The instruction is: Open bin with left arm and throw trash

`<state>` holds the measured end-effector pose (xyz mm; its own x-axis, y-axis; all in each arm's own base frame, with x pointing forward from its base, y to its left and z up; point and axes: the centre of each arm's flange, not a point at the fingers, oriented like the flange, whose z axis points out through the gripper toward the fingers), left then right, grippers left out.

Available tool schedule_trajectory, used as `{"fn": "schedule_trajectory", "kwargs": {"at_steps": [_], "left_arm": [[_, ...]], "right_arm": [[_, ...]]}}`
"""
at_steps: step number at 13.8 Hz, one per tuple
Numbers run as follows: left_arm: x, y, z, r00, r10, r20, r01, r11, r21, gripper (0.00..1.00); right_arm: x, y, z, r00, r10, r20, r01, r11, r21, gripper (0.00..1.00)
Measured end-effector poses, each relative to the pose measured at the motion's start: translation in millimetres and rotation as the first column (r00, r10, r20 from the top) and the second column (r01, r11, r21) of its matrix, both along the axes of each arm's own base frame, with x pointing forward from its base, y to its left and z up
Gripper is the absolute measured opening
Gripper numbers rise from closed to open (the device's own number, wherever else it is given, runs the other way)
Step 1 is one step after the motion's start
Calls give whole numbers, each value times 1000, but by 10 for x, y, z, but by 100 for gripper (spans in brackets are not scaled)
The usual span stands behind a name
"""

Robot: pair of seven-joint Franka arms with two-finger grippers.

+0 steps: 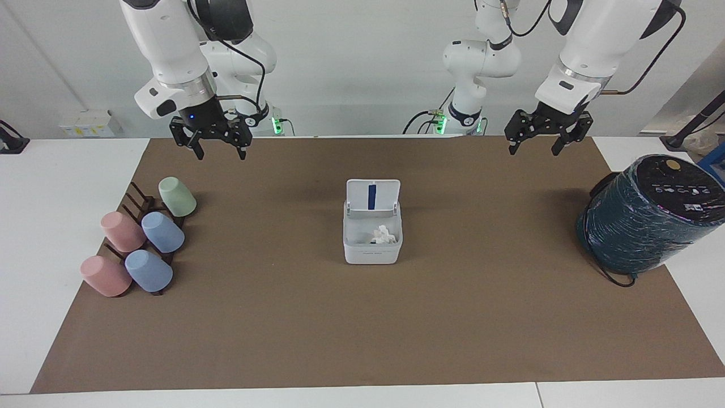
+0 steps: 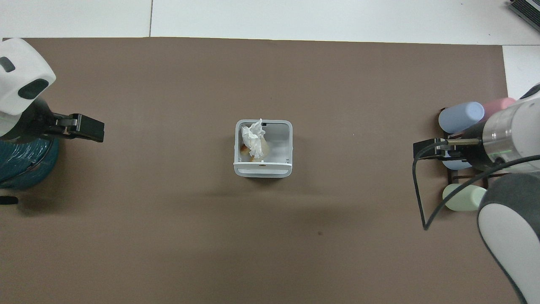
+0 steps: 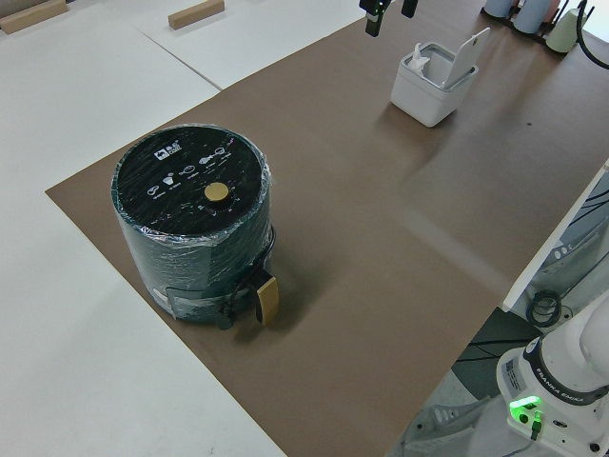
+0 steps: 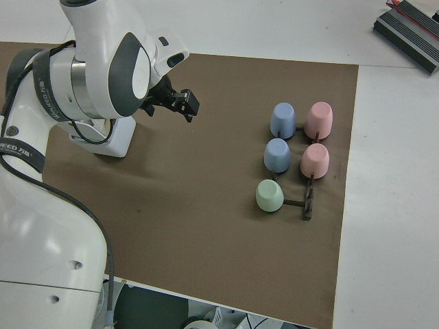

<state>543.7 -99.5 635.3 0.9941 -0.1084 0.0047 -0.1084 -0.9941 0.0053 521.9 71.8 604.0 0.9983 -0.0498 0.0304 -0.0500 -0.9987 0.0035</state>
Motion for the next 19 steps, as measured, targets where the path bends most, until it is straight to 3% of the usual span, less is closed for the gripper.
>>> {"fn": "schedule_trajectory", "kwargs": {"at_steps": [6,19], "left_arm": [[0,0,0,1000,0,0,0,1000,0,100],[2,0,4,1000,0,3,0,1000,-1,100]], "right_arm": [[181,-261,33,1000,8,-10,-8,999,-37,100],[192,-312,-46,1000,-3,-30,2,1000,-29,100]]}}
